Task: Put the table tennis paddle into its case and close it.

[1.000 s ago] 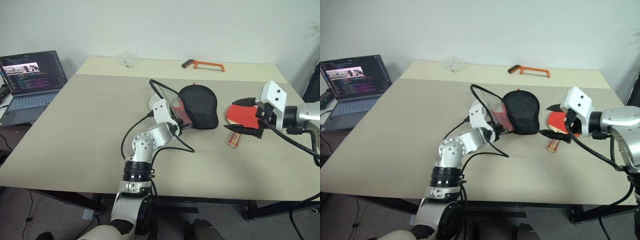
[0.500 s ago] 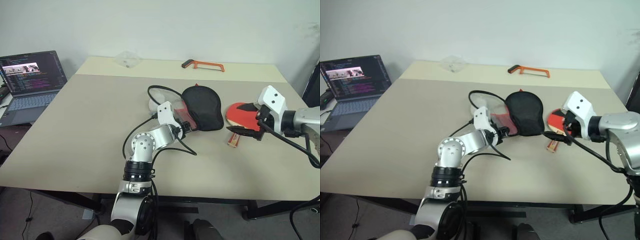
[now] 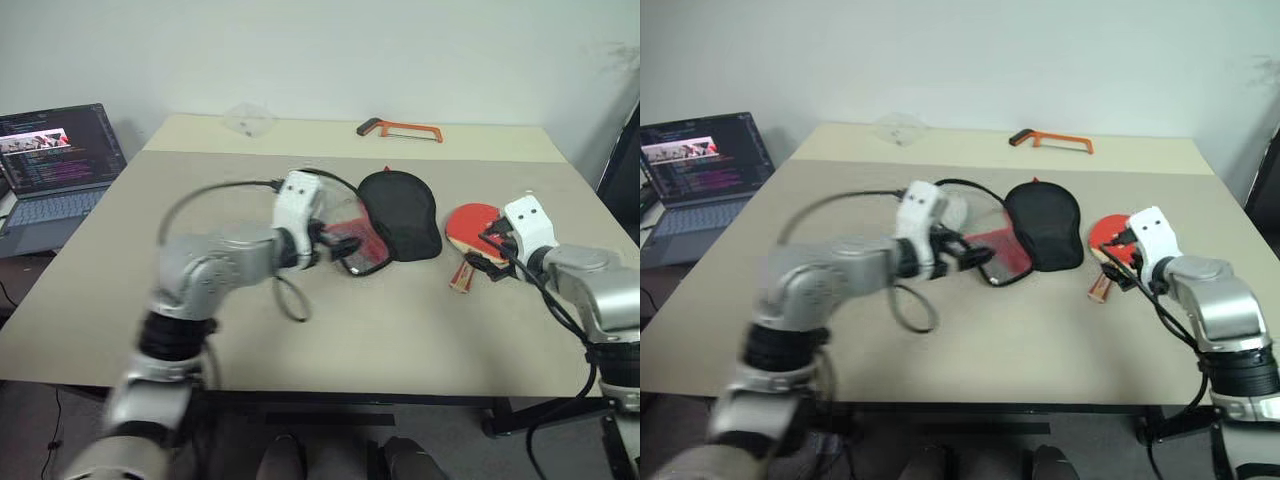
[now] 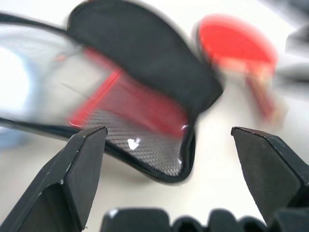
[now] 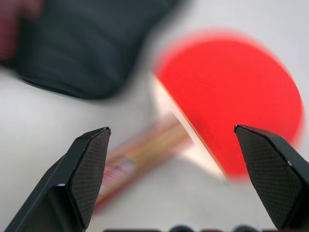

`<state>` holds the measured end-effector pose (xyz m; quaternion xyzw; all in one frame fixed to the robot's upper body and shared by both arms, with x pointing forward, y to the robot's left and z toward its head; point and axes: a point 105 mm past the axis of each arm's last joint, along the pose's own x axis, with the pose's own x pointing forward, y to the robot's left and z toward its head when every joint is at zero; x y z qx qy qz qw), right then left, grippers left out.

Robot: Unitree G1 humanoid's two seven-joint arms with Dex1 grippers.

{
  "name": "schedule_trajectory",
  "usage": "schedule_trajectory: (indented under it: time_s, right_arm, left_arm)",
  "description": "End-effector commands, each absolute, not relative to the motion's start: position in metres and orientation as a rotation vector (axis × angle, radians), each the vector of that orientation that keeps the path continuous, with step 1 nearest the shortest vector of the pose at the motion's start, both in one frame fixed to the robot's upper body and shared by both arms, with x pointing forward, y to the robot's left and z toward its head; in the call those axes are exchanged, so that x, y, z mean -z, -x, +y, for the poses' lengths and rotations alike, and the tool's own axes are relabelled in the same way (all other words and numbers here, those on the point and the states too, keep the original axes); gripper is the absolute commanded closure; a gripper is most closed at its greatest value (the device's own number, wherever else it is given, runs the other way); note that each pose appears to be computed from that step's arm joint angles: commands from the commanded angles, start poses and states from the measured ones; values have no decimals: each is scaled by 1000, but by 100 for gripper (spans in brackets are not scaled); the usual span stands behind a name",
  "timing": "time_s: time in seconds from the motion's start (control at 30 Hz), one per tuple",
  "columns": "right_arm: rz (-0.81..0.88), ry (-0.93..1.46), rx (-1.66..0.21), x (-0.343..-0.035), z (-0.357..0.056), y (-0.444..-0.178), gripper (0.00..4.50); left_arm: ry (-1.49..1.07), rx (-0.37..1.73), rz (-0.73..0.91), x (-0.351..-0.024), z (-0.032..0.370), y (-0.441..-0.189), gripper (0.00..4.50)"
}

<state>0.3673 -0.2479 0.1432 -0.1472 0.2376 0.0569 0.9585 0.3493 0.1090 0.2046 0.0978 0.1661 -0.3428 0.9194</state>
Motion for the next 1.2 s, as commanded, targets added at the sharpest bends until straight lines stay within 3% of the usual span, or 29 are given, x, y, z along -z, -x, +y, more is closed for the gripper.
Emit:
schedule_trajectory:
  time_s: [0.03,0.47,0.73,1.07,1.2]
  right_arm:
    - [459,242,81,-149,-267,-370,0]
    - [439,-99,271,-168,-239,-381,0]
    - [490,-181,276,-160,-207,-381,0]
    - [597,-200,383,-124,-207,-391,0]
    - [565,-193,423,-122,-215,-405,90]
  left_arm:
    - [-365,777,323,-200,126,-347,2]
    - [-429,868,320,-183,120,-348,2]
    - [-433,876,315,-181,116,-352,2]
    - [-418,884,295,-182,104,-354,2]
    - [-417,870,283,-185,104,-358,0]
